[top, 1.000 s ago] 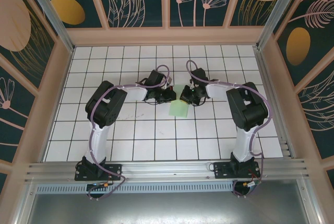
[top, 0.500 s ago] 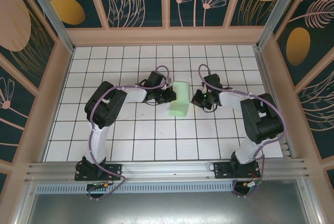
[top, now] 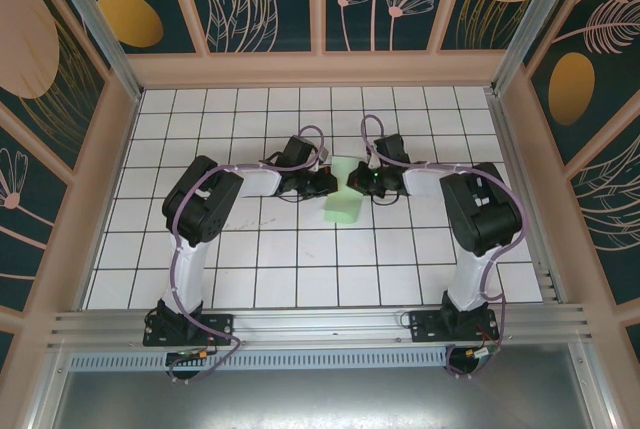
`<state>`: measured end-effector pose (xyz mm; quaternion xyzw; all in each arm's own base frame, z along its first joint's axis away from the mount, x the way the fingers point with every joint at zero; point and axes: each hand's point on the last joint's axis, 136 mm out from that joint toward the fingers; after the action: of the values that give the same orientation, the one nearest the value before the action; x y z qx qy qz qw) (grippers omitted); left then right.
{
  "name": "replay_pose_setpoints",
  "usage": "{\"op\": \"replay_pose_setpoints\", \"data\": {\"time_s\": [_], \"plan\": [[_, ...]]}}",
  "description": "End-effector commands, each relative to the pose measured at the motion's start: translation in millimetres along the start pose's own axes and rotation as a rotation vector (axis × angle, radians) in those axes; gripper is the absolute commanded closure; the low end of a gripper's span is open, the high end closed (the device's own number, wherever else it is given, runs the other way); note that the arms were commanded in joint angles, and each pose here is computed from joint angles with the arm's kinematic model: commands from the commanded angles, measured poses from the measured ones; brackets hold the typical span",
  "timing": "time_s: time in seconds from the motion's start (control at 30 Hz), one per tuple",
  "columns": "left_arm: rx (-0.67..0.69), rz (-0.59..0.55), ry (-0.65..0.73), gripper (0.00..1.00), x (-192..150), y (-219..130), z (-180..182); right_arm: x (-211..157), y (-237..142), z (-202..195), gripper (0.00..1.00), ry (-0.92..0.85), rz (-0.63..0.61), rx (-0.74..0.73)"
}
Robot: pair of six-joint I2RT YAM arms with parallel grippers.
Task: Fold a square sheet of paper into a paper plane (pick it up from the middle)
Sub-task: First fold in half a square sheet of paper at the center of the table.
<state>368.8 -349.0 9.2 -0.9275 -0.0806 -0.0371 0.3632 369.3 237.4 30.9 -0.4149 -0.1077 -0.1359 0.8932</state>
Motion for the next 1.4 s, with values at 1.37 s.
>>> {"op": "replay_pose_setpoints", "data": {"time_s": [1.37], "plan": [[0.408, 0.162, -0.215, 1.0, -80.8, 3.4, 134.0, 74.3, -38.5, -36.6, 1.0, 0.066, -0.251, -0.038]]}}
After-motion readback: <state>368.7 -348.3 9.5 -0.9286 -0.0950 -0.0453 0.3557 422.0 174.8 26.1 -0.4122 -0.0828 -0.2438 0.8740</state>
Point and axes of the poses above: each hand's point on the last joint's axis, 136 mm out from that joint toward the fingers, its own y axis out along the fingers, its own z axis along the line the jaws close on, x = y × z, and after that the axes turned 6 degrees about -y, right-handed
